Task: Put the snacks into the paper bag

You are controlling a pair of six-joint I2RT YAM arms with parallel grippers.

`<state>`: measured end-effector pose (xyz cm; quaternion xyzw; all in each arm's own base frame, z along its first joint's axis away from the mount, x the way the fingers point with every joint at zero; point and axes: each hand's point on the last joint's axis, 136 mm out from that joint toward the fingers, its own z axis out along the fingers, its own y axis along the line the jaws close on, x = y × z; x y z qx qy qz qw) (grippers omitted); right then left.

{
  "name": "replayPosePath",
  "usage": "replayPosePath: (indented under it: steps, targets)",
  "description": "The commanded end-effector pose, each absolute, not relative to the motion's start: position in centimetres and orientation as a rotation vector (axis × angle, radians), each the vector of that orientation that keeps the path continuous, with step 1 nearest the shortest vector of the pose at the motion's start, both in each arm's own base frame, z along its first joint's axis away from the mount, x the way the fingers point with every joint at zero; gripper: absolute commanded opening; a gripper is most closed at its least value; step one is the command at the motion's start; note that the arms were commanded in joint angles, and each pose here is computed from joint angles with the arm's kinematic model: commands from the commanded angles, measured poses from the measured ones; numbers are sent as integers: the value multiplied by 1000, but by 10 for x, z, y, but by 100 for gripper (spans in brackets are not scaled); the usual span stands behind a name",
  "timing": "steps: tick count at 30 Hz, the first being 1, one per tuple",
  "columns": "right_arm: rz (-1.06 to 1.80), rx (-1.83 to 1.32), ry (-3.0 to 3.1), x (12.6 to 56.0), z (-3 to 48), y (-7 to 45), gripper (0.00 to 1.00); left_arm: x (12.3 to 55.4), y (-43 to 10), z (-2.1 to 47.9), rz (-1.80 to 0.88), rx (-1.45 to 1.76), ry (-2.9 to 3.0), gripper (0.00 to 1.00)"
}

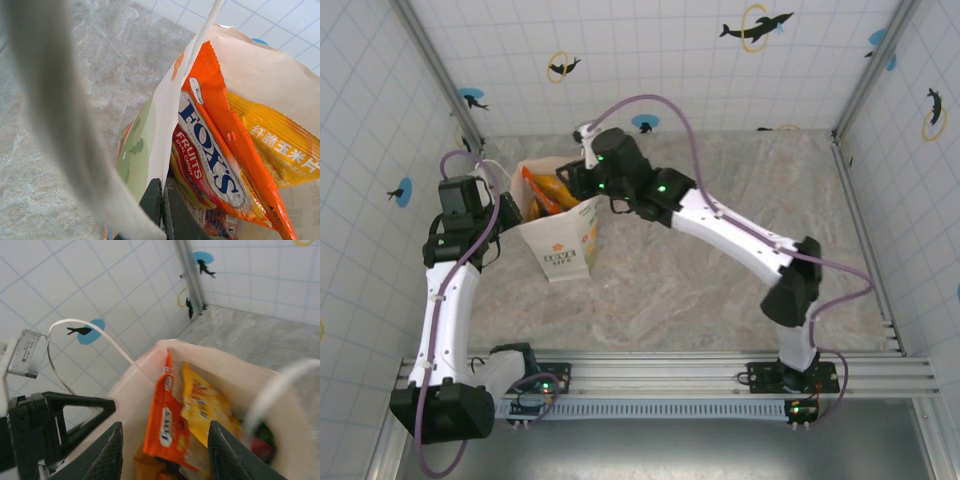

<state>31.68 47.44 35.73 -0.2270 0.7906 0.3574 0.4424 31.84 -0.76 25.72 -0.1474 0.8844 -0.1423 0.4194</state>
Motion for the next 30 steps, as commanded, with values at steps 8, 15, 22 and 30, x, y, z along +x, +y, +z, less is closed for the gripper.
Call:
replayPosePath:
  steps: [8,15,22,30]
  targets:
    - [880,-348,2082,350,325,409,46,318,-12,265,-375,-336,2192,6]
    - [966,-282,2176,373,294,418,47,319,-13,263,-381,-332,2196,6]
    - [1055,-306,2221,383,280,446,48,319,-12,264,-376,-331,2196,6]
    - [1077,-295,2246,388,269,458,48,320,-14,262,-386,-325,2200,6]
